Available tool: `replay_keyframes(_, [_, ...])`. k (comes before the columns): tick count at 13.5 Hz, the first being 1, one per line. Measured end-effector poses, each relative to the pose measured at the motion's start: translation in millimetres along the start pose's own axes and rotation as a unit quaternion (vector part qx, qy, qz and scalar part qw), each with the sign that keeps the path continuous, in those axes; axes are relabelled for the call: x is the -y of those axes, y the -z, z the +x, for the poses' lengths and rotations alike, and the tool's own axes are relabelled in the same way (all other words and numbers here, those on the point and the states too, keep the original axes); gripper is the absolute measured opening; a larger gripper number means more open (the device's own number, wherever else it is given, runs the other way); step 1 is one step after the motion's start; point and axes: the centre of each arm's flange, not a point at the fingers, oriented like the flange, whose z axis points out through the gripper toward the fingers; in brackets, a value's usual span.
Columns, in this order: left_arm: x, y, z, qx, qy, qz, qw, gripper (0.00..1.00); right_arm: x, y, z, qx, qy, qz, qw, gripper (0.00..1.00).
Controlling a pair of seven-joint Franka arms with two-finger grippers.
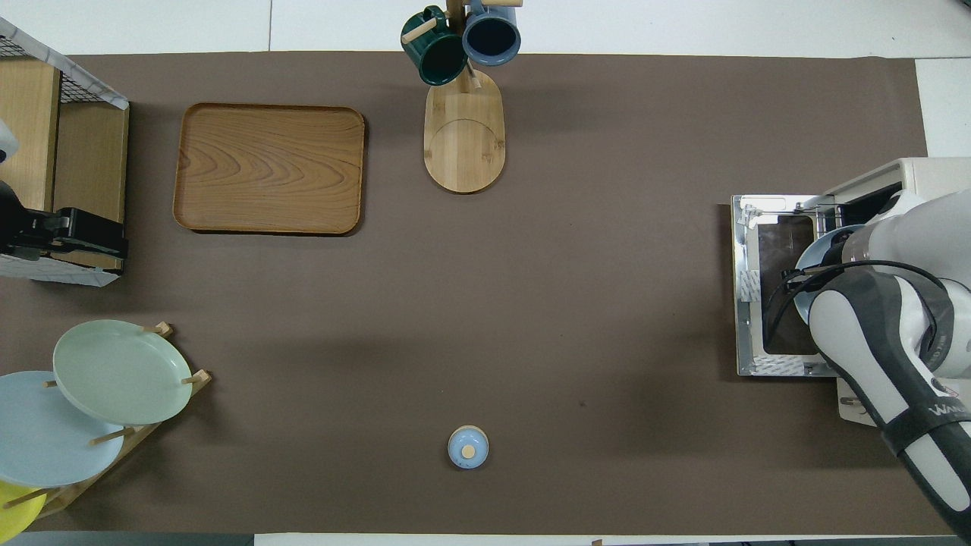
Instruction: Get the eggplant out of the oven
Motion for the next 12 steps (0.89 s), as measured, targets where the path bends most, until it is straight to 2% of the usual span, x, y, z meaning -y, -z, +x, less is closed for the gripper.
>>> replay_keyframes(3, [0.0, 0.0, 0.0, 0.000, 0.000, 0.000, 1.000, 1.00, 67.8, 41.3, 14.3, 0.011, 0.001, -0.014, 1.000, 0.03])
replay_keyframes(8, [0.0, 0.0, 0.0, 0.000, 0.000, 0.000, 1.000, 1.00, 208.8, 69.8, 16.3, -0.016, 0.022, -0.031, 0.999, 0.03])
replay_keyframes(12, [0.0, 0.0, 0.0, 0.000, 0.000, 0.000, 1.000, 1.00, 349.1, 87.0, 30.2, -0.043, -0.025, -0.041, 0.998, 0.03])
